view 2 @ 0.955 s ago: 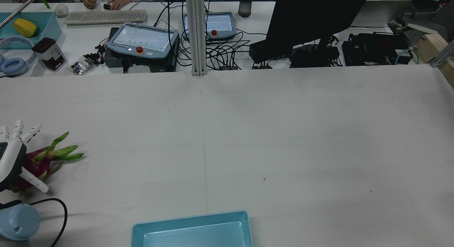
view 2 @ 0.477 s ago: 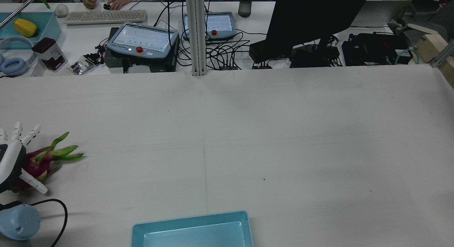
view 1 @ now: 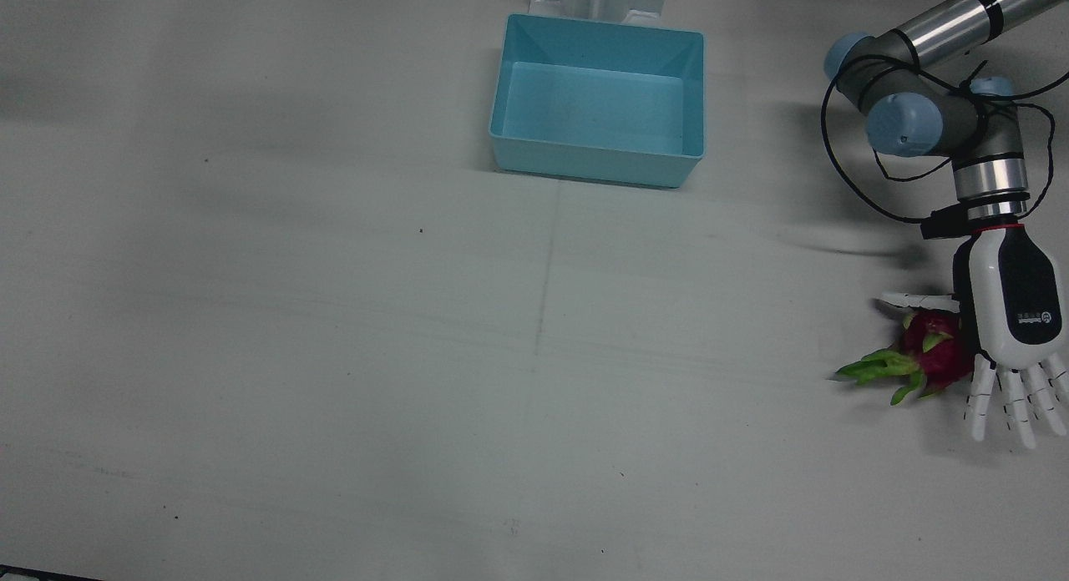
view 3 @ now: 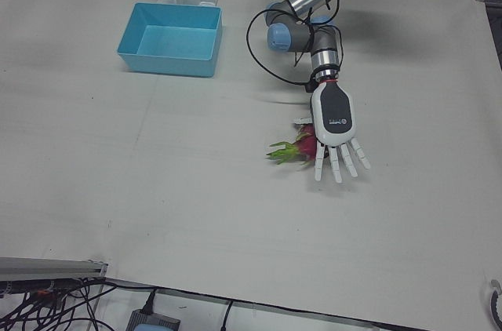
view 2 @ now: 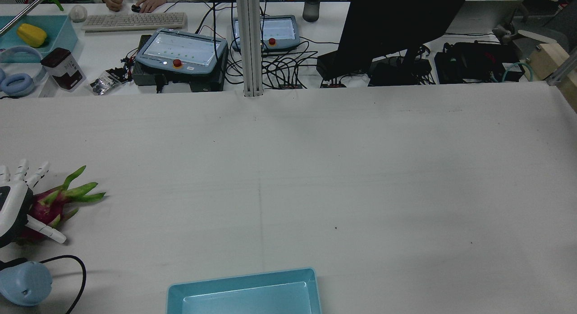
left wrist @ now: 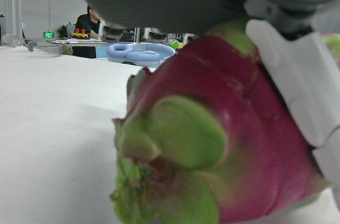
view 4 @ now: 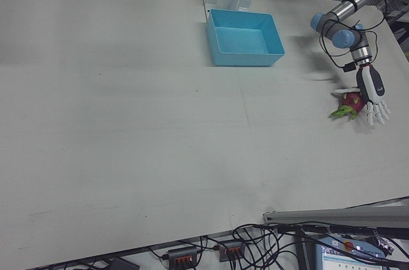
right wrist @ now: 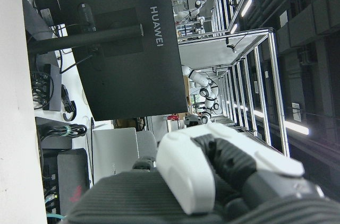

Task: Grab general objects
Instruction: 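Close the left hand fingers around the dragon fruit body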

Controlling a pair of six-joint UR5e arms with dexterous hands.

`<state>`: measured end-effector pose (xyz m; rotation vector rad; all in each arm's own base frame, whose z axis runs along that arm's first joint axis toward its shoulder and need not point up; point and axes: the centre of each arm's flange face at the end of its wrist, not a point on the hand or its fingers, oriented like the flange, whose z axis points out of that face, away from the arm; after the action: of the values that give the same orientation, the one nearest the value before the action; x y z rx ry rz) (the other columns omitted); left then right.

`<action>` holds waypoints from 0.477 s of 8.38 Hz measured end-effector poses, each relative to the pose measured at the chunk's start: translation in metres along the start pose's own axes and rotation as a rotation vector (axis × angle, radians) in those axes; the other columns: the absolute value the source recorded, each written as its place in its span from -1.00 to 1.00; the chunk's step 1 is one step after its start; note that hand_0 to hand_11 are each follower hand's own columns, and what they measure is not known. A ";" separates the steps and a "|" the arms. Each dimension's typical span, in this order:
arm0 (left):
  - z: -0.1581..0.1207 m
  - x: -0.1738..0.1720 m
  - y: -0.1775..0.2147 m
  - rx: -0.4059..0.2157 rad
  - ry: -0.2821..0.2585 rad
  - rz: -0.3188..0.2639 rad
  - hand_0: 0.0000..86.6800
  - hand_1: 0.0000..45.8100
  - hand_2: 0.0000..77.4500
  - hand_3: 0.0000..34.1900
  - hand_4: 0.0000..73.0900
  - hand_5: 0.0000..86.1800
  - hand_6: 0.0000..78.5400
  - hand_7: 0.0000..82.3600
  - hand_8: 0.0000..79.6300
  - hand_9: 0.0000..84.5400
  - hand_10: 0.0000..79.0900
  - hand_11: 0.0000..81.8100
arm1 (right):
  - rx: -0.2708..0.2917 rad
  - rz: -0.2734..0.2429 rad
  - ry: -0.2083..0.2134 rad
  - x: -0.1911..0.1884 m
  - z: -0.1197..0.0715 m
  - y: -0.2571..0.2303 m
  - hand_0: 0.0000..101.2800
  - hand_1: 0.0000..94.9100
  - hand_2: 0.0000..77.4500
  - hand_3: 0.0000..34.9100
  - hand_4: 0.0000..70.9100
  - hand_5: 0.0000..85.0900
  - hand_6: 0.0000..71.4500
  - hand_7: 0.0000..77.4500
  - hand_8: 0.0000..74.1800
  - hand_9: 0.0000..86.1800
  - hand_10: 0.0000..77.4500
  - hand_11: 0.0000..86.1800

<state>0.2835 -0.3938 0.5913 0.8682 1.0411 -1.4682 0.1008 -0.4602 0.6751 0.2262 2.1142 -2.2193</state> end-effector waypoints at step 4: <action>0.002 -0.005 0.001 0.006 0.000 0.006 0.23 -1.00 -0.97 -0.87 -1.00 0.23 -0.68 -0.38 -0.97 -0.99 -0.96 -0.69 | 0.000 0.000 0.000 0.000 0.000 0.000 -1.00 1.00 1.00 -1.00 -1.00 -1.00 -1.00 -1.00 -1.00 -0.99 -1.00 -0.99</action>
<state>0.2851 -0.3942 0.5966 0.8746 1.0336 -1.4668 0.1008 -0.4602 0.6751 0.2263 2.1142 -2.2193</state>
